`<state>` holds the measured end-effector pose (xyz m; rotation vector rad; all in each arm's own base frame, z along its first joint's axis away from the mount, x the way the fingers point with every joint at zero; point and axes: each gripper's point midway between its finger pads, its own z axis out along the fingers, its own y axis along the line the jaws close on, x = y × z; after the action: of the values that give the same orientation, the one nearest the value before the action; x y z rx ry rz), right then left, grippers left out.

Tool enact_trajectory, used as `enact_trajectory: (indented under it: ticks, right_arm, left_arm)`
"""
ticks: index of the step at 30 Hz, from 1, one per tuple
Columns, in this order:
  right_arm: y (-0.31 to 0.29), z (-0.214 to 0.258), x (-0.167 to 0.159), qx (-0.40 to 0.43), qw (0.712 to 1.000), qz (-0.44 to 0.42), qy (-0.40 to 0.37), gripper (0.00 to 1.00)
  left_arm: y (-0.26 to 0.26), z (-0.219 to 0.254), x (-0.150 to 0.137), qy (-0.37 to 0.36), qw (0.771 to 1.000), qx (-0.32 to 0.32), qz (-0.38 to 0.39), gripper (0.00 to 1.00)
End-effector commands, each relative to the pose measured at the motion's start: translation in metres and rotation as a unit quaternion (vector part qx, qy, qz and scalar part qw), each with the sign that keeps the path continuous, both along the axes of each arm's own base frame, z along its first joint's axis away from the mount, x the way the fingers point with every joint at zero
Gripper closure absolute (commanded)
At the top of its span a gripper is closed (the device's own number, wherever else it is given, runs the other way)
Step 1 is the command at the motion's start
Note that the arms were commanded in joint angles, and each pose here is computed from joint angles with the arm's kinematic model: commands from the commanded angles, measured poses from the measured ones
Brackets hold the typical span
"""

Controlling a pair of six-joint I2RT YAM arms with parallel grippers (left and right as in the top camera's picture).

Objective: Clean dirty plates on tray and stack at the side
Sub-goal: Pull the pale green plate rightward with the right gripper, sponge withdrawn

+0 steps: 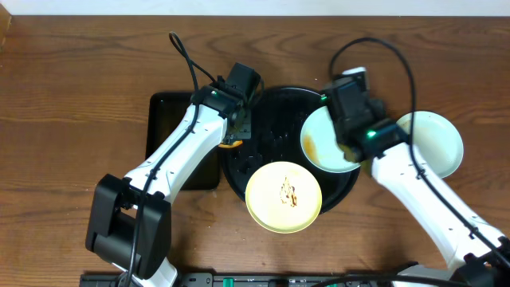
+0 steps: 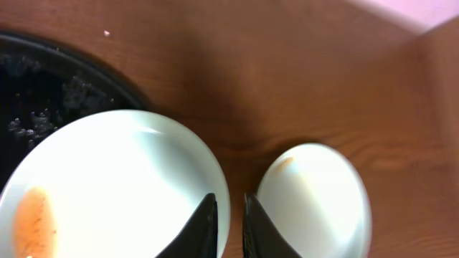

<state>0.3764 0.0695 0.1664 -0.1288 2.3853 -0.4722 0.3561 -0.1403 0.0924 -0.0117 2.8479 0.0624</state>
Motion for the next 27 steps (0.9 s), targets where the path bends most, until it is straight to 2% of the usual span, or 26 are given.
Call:
enact_trajectory:
  ticks: [1,4,11,17,27]
  right_arm:
    - [-0.006,-0.01,0.001,0.134,0.99,-0.023,0.027,0.85]
    - [-0.017,-0.021,-0.004,0.213,0.974,-0.028,0.067,0.78]
    - [-0.066,-0.048,-0.02,0.251,0.958,-0.097,0.102,0.7]
    - [-0.063,-0.079,-0.029,0.268,0.949,-0.095,0.138,0.7]
    - [-0.056,-0.118,-0.028,0.281,0.937,-0.097,0.185,0.71]
  left_arm:
    - [0.001,0.003,-0.001,-0.004,1.0,-0.002,0.005,0.84]
    - [0.001,0.003,-0.001,-0.004,1.0,-0.002,0.005,0.84]
    - [0.001,0.003,-0.001,-0.004,1.0,-0.002,0.005,0.84]
    - [0.001,0.003,-0.001,-0.004,1.0,-0.002,0.005,0.85]
    - [0.001,0.003,-0.001,-0.004,1.0,-0.002,0.005,0.85]
